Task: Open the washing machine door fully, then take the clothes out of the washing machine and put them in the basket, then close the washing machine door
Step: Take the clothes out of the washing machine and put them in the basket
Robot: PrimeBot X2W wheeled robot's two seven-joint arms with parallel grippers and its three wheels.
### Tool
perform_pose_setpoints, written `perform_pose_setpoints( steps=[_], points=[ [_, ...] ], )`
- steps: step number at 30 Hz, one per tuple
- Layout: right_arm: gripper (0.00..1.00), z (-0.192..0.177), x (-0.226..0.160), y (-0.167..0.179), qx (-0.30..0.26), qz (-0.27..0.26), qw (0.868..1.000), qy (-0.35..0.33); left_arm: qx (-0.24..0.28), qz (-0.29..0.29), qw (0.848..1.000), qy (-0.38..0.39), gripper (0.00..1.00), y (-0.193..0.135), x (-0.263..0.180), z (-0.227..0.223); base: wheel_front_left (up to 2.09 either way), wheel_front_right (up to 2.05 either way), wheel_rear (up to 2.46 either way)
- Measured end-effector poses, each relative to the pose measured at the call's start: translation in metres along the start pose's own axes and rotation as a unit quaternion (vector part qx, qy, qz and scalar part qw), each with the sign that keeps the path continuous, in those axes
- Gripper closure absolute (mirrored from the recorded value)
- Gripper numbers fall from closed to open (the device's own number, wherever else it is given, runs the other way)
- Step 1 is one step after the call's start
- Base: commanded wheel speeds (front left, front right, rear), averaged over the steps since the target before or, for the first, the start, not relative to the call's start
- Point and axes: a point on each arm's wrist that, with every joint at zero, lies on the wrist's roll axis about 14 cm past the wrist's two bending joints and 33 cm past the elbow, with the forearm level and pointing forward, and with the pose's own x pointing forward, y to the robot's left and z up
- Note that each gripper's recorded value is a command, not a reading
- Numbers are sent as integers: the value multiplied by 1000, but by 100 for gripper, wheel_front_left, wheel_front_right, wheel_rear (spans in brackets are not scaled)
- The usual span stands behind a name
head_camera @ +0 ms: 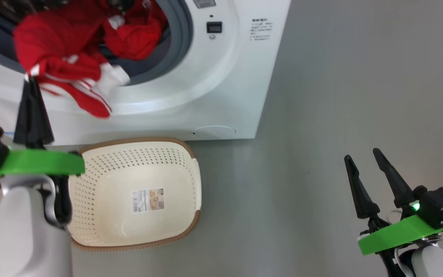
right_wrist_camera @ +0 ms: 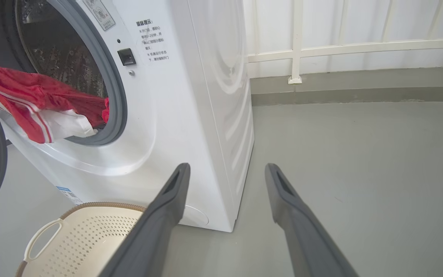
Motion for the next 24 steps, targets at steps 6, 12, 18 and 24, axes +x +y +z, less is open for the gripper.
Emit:
perform_pose_setpoints(
  steps=[6, 12, 18, 24],
  points=[
    [0, 11, 2, 8, -1, 12, 1000, -15, 3, 6, 999, -35, 100, 7, -30, 28, 0, 0, 0],
    [0, 10, -5, 14, 0, 18, 1000, -11, 3, 4, 997, -71, 100, 9, -60, 54, 0, 0, 0],
    [0, 12, -3, 20, 1, 27, 1000, -15, 2, 16, 994, -111, 100, 10, -84, 83, 0, 0, 0],
    [0, 10, -1, 24, 3, 34, 999, -12, 6, 20, 989, -146, 100, 4, -100, 107, 0, 0, 0]
  ],
)
